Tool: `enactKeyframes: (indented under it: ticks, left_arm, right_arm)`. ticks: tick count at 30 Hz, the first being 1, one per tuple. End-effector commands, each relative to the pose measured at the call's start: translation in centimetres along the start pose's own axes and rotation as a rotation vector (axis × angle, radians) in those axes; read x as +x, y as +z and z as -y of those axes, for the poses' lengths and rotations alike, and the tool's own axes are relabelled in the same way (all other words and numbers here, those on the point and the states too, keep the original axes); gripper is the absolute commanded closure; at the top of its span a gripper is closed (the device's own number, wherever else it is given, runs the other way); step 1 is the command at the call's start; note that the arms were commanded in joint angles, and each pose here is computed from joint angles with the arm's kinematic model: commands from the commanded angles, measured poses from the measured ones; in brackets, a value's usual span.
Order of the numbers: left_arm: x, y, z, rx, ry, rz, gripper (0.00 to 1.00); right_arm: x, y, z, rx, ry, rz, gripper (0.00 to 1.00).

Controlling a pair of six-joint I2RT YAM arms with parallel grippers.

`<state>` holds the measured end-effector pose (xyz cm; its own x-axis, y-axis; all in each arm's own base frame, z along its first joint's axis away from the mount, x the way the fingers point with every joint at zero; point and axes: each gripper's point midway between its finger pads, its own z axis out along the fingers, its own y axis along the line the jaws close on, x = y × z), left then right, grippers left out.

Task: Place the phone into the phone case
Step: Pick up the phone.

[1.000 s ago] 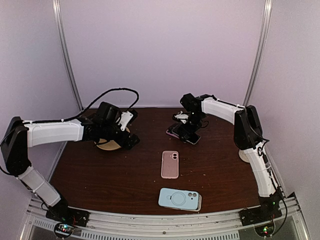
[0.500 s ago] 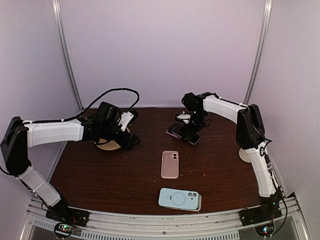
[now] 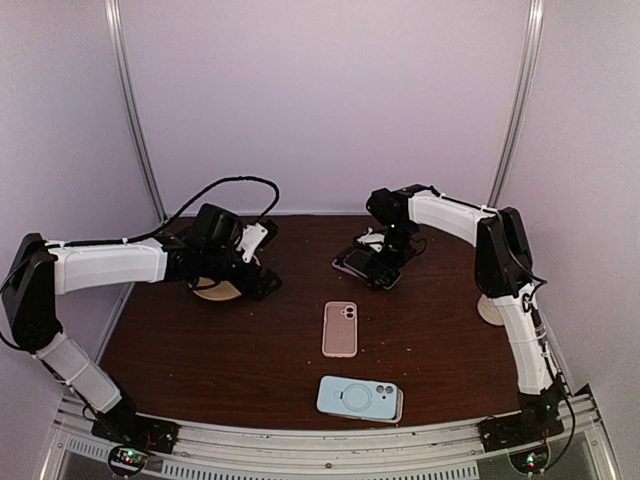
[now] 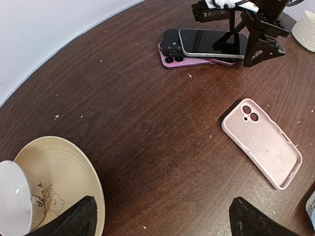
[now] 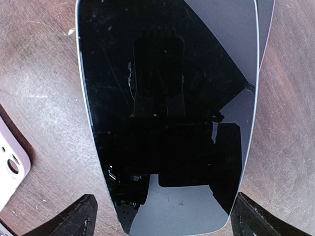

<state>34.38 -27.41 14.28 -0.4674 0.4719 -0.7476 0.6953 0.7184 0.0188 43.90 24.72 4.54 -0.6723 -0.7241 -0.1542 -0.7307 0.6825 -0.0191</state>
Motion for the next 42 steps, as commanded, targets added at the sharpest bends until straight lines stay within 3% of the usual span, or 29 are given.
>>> enactKeyframes:
  ticks: [1, 7, 14, 26, 31, 35, 42]
  left_arm:
    - [-2.4, -1.0, -0.1, 0.005, 0.004, 0.073, 0.02]
    - [-2.7, -1.2, 0.0, 0.008, 0.006, 0.079, 0.02]
    - [-2.8, -1.4, 0.0, 0.01, 0.007, 0.083, 0.02]
    - [-2.8, -1.5, 0.1, 0.014, 0.014, 0.083, 0.02]
    - [-2.7, -1.5, 0.3, 0.022, 0.016, 0.08, 0.03]
    - [-2.8, -1.5, 0.3, 0.023, 0.02, 0.082, 0.02]
    - [-2.9, -1.5, 0.4, 0.029, 0.022, 0.087, 0.02]
  right_arm:
    - [0.5, -1.4, 0.6, 0.007, 0.001, 0.001, 0.04]
    - [0.7, -1.3, 0.7, -0.004, -0.003, -0.005, 0.13]
    - [0.6, -0.8, 0.9, 0.0, -0.011, -0.007, 0.1]
    - [0.9, 0.2, 1.0, -0.004, -0.018, -0.03, 0.13]
    - [0.8, 0.2, 1.0, -0.007, -0.02, -0.027, 0.28]
    - [0.7, -0.2, 1.1, -0.002, -0.024, -0.023, 0.49]
    - [0.1, -2.9, 0.4, -0.023, -0.062, 0.036, 0.62]
